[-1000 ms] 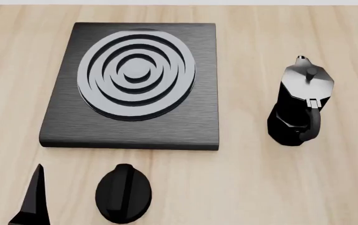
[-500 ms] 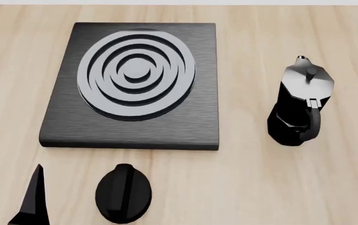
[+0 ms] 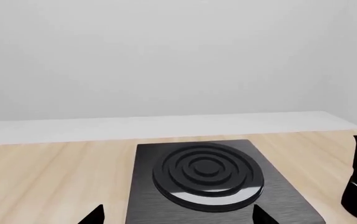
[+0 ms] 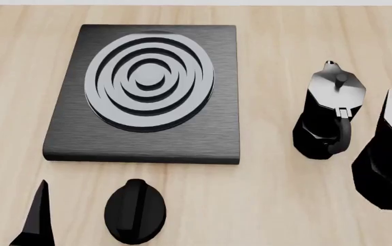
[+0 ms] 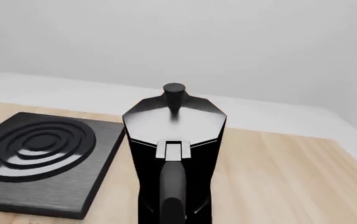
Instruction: Put the right moka pot on the stove.
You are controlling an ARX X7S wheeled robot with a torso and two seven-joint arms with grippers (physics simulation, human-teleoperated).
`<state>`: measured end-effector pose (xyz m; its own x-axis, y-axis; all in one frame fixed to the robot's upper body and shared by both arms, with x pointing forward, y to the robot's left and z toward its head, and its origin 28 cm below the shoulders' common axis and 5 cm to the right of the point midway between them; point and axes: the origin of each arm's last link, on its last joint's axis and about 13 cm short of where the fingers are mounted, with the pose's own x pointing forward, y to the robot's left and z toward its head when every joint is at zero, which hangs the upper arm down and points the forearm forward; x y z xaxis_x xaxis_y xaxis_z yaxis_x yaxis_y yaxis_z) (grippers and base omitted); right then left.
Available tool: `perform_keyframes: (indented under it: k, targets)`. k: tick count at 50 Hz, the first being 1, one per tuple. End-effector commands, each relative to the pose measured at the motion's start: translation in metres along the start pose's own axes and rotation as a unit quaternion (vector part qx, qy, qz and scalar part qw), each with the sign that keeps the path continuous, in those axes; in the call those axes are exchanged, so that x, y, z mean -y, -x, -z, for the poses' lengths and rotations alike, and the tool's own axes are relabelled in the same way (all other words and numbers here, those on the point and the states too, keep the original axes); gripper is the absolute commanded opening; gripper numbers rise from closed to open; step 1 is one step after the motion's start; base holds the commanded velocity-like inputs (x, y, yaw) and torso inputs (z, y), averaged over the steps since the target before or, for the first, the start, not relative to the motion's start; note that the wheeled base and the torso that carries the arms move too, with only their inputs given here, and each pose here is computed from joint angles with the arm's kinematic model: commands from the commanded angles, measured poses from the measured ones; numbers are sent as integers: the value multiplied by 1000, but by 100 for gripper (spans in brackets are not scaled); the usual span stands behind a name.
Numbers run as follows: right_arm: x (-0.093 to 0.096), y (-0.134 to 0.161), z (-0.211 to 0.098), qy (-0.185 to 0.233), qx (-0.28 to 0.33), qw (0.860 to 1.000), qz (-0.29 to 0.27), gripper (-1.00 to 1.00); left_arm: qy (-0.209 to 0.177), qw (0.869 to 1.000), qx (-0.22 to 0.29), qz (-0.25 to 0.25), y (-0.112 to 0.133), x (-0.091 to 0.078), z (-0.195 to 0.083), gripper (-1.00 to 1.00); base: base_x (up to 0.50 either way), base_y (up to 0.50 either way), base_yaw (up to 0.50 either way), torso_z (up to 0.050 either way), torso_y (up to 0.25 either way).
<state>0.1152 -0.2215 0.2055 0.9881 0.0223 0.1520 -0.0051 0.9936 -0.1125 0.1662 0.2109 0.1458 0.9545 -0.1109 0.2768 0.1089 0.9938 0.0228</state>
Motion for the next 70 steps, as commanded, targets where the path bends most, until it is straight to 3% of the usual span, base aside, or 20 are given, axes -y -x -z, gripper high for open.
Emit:
perform_keyframes:
  k: [1,26,37,41,44,47,70]
  targets:
    - [-13,-3,-8,19,21,999,-37,-100,0,1000,0,0,0,0,-1,100,0,0,0,0,0]
    - [-44,-32,-18,23,38,991,-126,-100,0,1000,3,5,2,0,-1,100,0,0,0,1,1]
    - [-57,-55,-20,20,39,986,-160,-100,1,1000,4,5,2,1,-2,100,0,0,0,0,1]
    - [-61,-64,-35,19,45,983,-179,-100,1,1000,6,4,2,1,-2,100,0,0,0,0,0]
    - [-67,-70,-24,20,44,981,-187,-100,0,1000,6,4,2,1,-2,100,0,0,0,0,0]
    - [-68,-79,-37,21,46,980,-195,-100,0,1000,6,3,1,1,-3,100,0,0,0,0,3]
    - [-90,-132,-31,10,39,972,-233,-100,0,1000,9,6,1,1,-2,100,0,0,0,0,1]
